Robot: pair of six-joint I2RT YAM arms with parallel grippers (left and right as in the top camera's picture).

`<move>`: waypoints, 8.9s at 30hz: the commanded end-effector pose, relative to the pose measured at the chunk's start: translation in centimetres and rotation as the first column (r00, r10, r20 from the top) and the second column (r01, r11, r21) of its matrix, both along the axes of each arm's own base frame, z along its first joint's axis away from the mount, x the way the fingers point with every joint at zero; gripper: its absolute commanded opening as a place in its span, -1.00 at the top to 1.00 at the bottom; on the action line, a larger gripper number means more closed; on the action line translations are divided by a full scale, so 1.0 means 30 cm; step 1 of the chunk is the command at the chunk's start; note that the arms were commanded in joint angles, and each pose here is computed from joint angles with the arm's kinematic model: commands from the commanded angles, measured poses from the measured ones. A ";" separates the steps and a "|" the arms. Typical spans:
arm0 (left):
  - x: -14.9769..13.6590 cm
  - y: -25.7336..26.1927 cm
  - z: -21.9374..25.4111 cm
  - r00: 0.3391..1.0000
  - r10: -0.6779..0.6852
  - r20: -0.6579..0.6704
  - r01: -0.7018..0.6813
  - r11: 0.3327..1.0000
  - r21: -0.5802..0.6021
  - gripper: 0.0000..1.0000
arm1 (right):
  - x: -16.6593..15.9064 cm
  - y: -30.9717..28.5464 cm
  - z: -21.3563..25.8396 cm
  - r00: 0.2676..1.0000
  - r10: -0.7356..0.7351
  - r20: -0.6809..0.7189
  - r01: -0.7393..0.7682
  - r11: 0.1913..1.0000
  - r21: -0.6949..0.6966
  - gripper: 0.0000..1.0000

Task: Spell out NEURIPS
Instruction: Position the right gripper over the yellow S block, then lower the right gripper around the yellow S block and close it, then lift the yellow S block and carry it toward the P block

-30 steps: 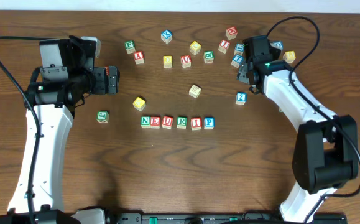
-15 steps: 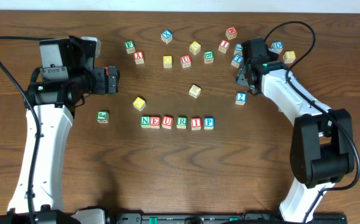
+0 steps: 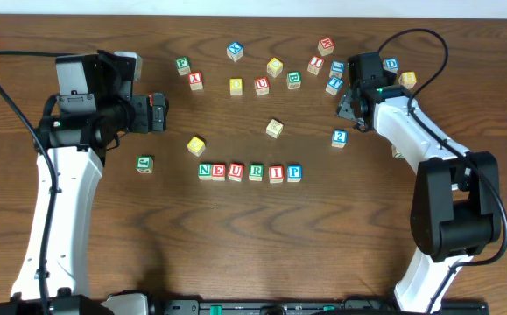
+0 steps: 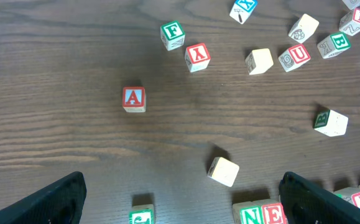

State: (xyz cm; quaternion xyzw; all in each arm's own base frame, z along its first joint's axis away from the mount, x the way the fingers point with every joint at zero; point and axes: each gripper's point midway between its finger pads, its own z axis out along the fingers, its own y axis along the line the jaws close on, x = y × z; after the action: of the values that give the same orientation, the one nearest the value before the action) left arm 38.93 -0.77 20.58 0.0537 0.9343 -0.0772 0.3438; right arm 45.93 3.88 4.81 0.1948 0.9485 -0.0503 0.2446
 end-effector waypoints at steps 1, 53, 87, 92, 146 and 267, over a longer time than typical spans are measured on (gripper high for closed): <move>0.010 -0.001 0.037 1.000 -0.003 0.026 0.003 1.000 -0.008 -0.95 | 0.017 0.009 -0.004 0.997 0.074 -0.010 -0.073 0.997 0.019 -0.46; 0.010 -0.001 0.037 1.000 -0.003 0.026 0.004 1.000 -0.008 -0.95 | 0.049 -0.096 -0.002 0.993 0.053 -0.102 -0.047 0.997 0.056 -0.33; 0.010 -0.001 0.037 1.000 -0.003 0.026 0.003 1.000 -0.008 -0.95 | 0.047 -0.006 -0.097 0.987 0.081 -0.138 -0.067 0.993 0.100 -0.21; 0.010 -0.001 0.037 1.000 -0.003 0.026 0.003 1.000 -0.008 -0.95 | 0.047 -0.006 -0.097 0.987 0.081 -0.138 -0.067 0.993 0.100 -0.14; 0.010 -0.001 0.037 1.000 -0.003 0.026 0.003 1.000 -0.008 -0.95 | 0.041 -0.012 -0.098 0.986 0.077 -0.146 -0.064 0.994 0.089 0.51; 0.010 -0.001 0.037 1.000 -0.003 0.026 0.004 1.000 -0.008 -0.95 | -0.566 0.412 0.023 0.935 0.317 -0.162 -0.305 0.948 0.093 0.87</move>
State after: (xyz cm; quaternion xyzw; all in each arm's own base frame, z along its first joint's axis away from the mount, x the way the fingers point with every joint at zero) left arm 38.92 -0.77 20.57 0.0537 0.9344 -0.0772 0.3436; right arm 28.82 16.33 4.87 0.0342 0.9889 0.0030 0.1444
